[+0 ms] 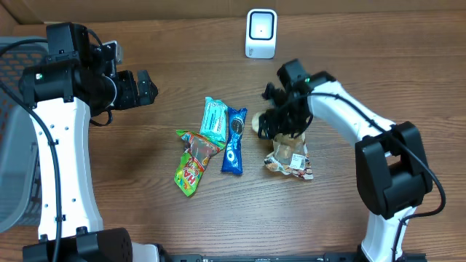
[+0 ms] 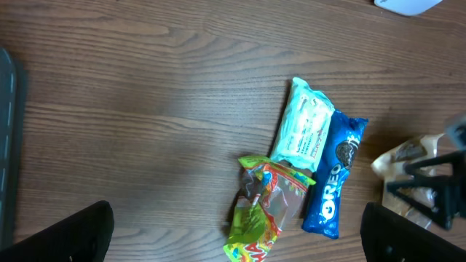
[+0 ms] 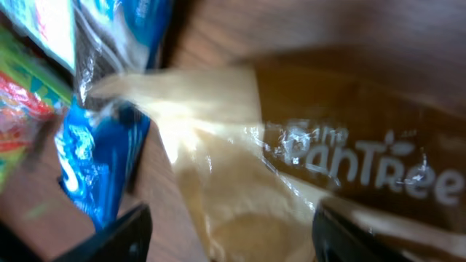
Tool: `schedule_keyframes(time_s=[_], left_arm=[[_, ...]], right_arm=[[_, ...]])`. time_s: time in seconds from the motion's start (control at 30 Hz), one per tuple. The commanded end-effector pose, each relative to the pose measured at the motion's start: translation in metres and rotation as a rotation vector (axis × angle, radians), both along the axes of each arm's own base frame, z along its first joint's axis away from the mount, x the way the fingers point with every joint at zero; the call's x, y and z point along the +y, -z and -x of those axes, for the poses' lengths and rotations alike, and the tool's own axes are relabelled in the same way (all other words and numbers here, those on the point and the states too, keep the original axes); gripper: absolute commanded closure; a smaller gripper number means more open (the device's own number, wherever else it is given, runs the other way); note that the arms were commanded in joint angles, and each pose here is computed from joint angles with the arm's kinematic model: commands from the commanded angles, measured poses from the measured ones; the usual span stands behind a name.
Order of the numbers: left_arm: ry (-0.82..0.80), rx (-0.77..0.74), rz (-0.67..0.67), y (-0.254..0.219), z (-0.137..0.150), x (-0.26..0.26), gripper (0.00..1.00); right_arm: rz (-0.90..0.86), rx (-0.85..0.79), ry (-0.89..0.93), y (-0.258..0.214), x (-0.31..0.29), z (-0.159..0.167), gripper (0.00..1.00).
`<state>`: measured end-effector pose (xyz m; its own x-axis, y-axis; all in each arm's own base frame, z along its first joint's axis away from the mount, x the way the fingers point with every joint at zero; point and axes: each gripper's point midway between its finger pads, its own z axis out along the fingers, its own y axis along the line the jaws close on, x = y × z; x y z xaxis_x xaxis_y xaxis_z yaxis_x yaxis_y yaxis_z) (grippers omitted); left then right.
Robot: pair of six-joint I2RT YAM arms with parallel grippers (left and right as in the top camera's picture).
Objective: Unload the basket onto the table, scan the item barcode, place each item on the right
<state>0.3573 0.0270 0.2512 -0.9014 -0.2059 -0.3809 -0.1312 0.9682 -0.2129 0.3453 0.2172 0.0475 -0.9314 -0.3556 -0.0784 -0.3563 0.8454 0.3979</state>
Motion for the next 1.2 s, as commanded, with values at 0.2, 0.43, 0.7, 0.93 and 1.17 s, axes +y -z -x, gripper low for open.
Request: schedule_keyframes(time_s=[0.2,0.43,0.7,0.93,1.17], left_arm=[[0.028,-0.001,0.005,0.001,0.001,-0.003,0.00],[0.028,-0.001,0.005,0.001,0.001,-0.003,0.00],[0.028,-0.001,0.005,0.001,0.001,-0.003,0.00],[0.028,-0.001,0.005,0.001,0.001,-0.003,0.00],[0.028,-0.001,0.005,0.001,0.001,-0.003,0.00]], right_arm=[[0.012,-0.309,-0.070,-0.078,-0.013,-0.078,0.07],[0.037,-0.343,-0.400,-0.041,-0.014,-0.069,0.14],[0.009,-0.229,-0.503,0.004,-0.016,-0.054,0.27],[0.022,-0.156,-0.470,0.019,-0.024,-0.047,0.90],[0.075,-0.078,0.039,0.018,-0.060,-0.084,0.96]])
